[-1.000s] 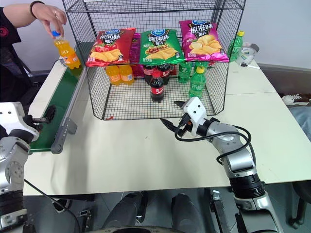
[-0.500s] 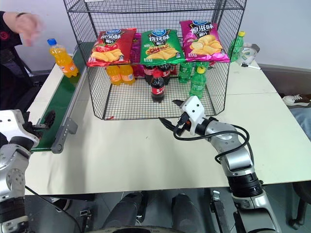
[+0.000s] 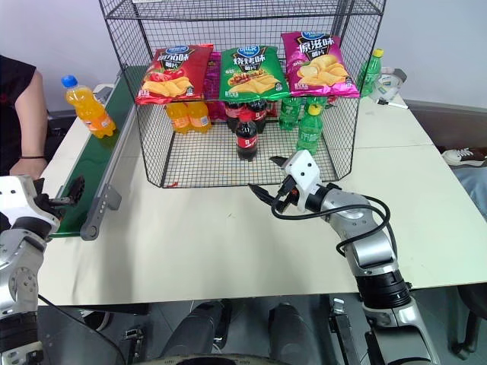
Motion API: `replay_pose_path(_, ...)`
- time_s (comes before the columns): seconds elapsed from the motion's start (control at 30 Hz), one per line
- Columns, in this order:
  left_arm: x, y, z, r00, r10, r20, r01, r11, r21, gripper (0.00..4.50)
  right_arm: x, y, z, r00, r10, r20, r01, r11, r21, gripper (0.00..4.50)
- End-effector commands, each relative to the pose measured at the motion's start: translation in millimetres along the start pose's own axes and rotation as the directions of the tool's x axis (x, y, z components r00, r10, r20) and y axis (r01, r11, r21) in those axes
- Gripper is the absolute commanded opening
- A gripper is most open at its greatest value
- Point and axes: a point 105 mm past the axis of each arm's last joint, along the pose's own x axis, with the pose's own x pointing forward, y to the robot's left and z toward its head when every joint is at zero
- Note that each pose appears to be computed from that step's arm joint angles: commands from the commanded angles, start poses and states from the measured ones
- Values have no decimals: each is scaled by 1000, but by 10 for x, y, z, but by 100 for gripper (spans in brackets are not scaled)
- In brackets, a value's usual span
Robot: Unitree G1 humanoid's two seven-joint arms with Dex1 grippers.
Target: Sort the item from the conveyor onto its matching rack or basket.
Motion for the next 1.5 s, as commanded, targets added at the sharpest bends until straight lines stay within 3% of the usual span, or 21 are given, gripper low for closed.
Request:
replay_pose_path(0.03,-42,70,217,996,19,88,-22,999,30,445,20,-10,113,999,0,38,1,1000,-27,450)
replay_pose_path(1.5,-54,142,378,981,49,187,-50,999,0,445,44,-12,123,999,2,46,-1,1000,-30,450)
